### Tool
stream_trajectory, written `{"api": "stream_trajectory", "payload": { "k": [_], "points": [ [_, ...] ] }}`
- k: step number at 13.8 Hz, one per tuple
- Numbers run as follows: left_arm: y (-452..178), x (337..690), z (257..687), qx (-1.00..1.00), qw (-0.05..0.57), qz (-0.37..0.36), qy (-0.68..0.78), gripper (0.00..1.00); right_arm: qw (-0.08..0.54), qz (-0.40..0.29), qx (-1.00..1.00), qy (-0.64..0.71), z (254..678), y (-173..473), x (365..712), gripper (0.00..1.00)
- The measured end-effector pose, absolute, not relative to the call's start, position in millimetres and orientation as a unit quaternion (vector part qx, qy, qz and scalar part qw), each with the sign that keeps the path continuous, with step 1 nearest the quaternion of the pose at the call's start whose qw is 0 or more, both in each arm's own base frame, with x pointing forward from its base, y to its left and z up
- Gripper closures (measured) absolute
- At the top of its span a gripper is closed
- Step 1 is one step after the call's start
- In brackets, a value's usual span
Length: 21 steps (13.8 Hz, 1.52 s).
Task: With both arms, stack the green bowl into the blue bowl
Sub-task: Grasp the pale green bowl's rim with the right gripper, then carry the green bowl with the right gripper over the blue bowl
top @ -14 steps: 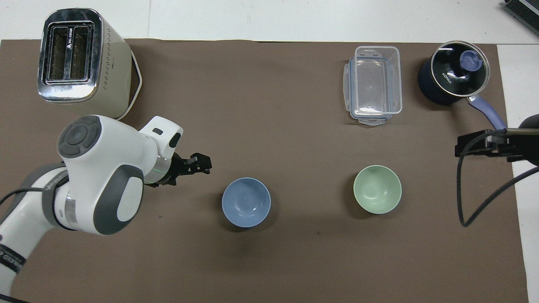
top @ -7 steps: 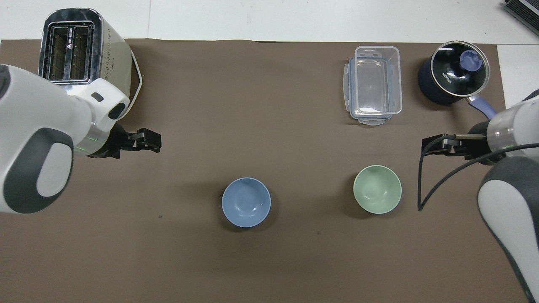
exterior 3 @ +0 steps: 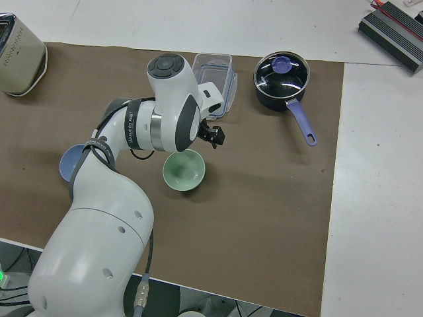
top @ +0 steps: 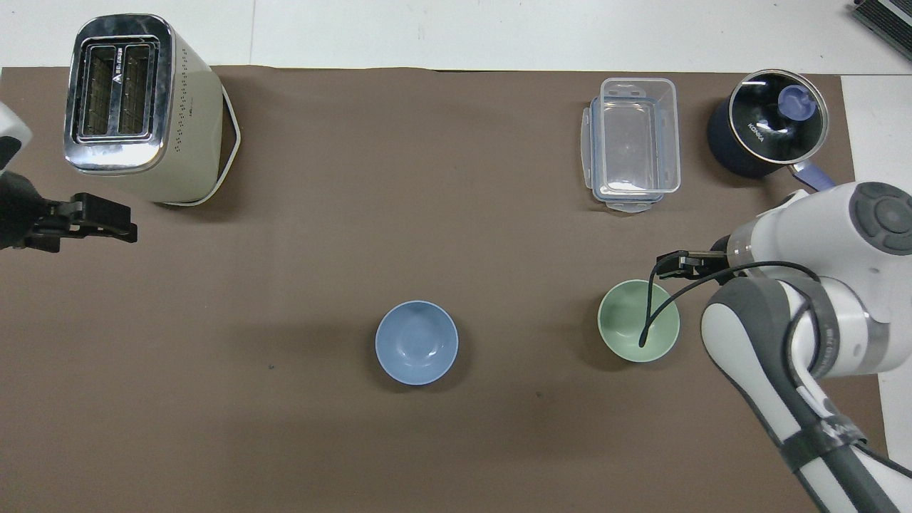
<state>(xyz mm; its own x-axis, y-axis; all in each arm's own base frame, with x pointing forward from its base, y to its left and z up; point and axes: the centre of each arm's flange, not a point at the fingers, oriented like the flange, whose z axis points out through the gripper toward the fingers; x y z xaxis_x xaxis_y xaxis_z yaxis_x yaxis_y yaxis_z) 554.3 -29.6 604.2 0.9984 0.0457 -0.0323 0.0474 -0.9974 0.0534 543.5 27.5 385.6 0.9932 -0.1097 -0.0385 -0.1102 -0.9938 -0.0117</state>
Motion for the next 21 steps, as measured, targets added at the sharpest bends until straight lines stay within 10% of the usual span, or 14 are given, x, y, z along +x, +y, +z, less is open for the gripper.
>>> {"api": "stream_trajectory", "payload": {
  "k": [12, 19, 21],
  "points": [
    [-37.7, 540.8, 641.8, 1.000, 0.018, -0.016, 0.007, 0.00, 0.007, 0.048, -0.999, -0.016, 316.7, 25.9, 511.5, 0.04],
    [-28.8, 541.3, 641.8, 1.000, 0.018, -0.016, 0.015, 0.00, 0.017, 0.046, -0.999, -0.015, 321.9, 27.7, 510.3, 0.85],
    [-28.8, 541.3, 641.8, 1.000, 0.018, -0.016, 0.015, 0.00, 0.022, 0.049, -0.998, -0.015, 331.6, 32.1, 510.7, 0.95]
  ]
}}
